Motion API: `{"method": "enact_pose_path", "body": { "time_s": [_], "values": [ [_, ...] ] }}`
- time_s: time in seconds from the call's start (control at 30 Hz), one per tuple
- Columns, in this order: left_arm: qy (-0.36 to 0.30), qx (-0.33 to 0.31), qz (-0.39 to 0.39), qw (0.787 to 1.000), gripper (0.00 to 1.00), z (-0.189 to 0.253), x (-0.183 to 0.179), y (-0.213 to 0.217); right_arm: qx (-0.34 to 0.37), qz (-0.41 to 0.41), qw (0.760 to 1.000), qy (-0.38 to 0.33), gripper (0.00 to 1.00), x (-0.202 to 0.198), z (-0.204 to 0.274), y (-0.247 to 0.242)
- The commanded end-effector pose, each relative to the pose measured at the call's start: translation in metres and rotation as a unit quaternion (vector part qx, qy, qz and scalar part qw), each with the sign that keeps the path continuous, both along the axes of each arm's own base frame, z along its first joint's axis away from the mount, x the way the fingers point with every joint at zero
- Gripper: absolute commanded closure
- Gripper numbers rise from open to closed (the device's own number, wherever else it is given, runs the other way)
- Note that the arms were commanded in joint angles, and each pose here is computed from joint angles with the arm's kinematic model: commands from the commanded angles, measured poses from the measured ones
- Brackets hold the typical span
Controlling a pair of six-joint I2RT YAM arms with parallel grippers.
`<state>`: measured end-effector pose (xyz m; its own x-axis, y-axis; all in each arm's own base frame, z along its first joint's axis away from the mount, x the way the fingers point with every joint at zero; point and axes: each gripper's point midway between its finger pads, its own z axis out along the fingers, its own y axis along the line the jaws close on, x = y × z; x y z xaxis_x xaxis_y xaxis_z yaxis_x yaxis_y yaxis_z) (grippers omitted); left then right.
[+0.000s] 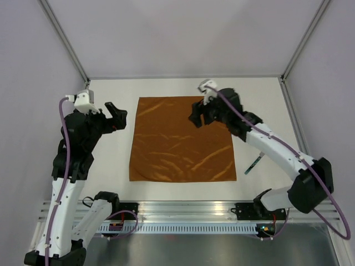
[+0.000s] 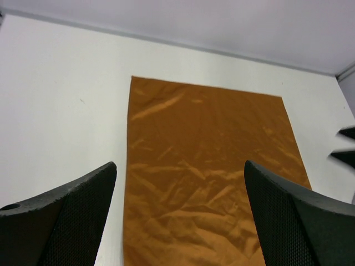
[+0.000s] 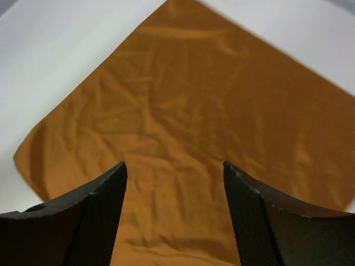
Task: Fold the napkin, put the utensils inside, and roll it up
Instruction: Fold the napkin
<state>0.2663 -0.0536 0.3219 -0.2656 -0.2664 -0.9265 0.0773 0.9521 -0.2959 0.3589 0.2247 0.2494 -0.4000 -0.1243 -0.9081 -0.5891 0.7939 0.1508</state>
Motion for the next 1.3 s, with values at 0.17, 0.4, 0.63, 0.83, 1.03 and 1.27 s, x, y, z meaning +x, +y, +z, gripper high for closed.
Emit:
{"method": "enact_pose_path", "body": {
  "time_s": [0.17,0.4,0.63,0.83,1.03,1.27],
  "values": [
    [-0.068,0.028,0.084,0.994,0.0,0.081,0.015,0.032,-0.116,0.135,0.984,-0.015,0.43,-0.046,-0.069,0.143],
    [-0.093,-0.017,0.061,0.994,0.0,0.13,0.023,0.017,-0.152,0.242,0.958,-0.035,0.53,-0.116,-0.105,0.242],
    [-0.084,-0.018,0.057,0.995,0.0,0.13,0.024,0.016,-0.176,0.293,0.939,-0.038,0.57,-0.159,-0.146,0.296],
    [-0.072,-0.004,0.067,0.995,0.0,0.127,0.02,0.021,-0.196,0.315,0.928,-0.042,0.58,-0.176,-0.172,0.319],
    [-0.068,0.002,0.071,0.995,0.0,0.125,0.017,0.023,-0.218,0.328,0.918,-0.047,0.59,-0.193,-0.196,0.332],
    [-0.057,0.008,0.073,0.996,0.0,0.119,0.015,0.025,-0.221,0.329,0.917,-0.037,0.59,-0.199,-0.206,0.338]
  ]
}}
